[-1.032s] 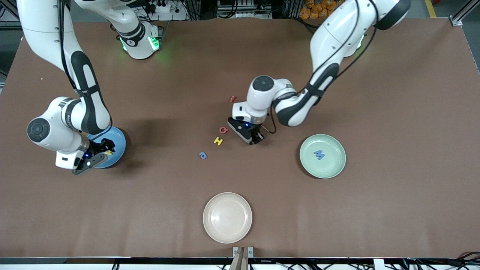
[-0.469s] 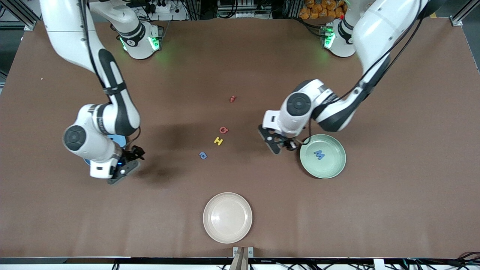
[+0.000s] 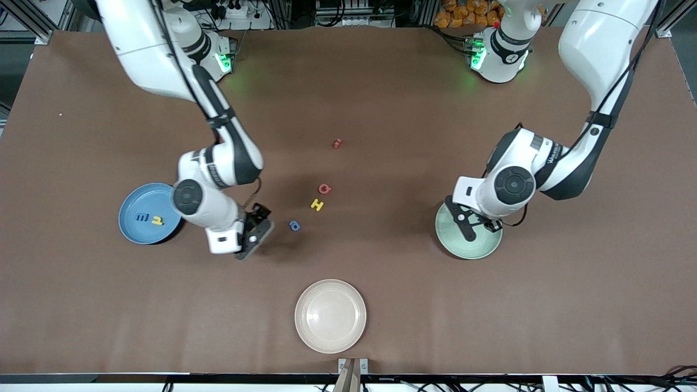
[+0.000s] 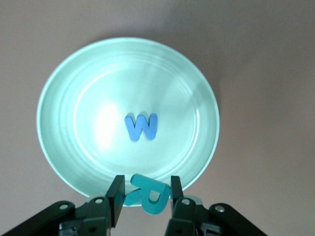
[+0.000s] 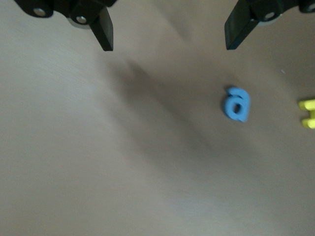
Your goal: Sort upper and lower case letters into plates
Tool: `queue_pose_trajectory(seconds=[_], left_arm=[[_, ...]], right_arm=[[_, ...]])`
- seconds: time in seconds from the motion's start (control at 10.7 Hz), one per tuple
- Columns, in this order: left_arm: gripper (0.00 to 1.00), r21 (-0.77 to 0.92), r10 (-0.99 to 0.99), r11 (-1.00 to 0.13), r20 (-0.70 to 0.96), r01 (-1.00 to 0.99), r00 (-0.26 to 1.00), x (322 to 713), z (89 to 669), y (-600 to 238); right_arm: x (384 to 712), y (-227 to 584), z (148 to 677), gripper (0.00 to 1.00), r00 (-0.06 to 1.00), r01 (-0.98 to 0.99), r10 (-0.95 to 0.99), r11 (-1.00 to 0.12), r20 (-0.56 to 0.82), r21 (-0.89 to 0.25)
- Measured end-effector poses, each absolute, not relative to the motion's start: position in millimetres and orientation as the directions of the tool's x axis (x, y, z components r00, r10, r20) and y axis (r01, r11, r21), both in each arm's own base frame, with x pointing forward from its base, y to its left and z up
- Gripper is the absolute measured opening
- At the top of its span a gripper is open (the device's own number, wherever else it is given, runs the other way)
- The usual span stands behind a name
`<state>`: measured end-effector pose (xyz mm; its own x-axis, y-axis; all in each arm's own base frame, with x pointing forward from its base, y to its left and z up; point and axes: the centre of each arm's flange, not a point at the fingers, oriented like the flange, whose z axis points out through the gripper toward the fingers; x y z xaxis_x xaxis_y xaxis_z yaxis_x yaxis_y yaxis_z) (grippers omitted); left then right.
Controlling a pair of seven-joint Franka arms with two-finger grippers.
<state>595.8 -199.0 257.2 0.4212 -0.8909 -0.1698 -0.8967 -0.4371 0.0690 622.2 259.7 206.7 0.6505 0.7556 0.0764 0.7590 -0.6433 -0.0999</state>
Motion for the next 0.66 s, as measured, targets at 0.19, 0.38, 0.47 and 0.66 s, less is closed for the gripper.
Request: queue_pose_trajectory(seconds=[0.19,0.38,0.47,0.66], left_arm=[[0.54,0.066,-0.892,-0.444,-0.124,-0.894,0.434,586.6,235.3,-197.0],[0.81,0.084,-0.875,-0.484,-0.086,-0.871,0.477,586.5,229.5,-192.5],[0.9,0.104,-0.852,-0.523,-0.063,-0.846,0.519,589.6,228.9,-186.5],[1.0,0.149,-0.809,-0.582,-0.011,-0.799,0.587,593.9,231.1,-185.2]], right_arm=[[620.8,277.8,186.9,1.0,0.68,0.733,0.73,-0.673,0.064,-0.101],[621.3,292.7,185.3,1.0,0.697,0.716,0.714,-0.69,0.069,-0.101],[616.9,304.3,186.4,1.0,0.698,0.716,0.713,-0.691,0.07,-0.101],[610.7,316.7,185.5,1.0,0.695,0.718,0.716,-0.688,0.067,-0.103]])
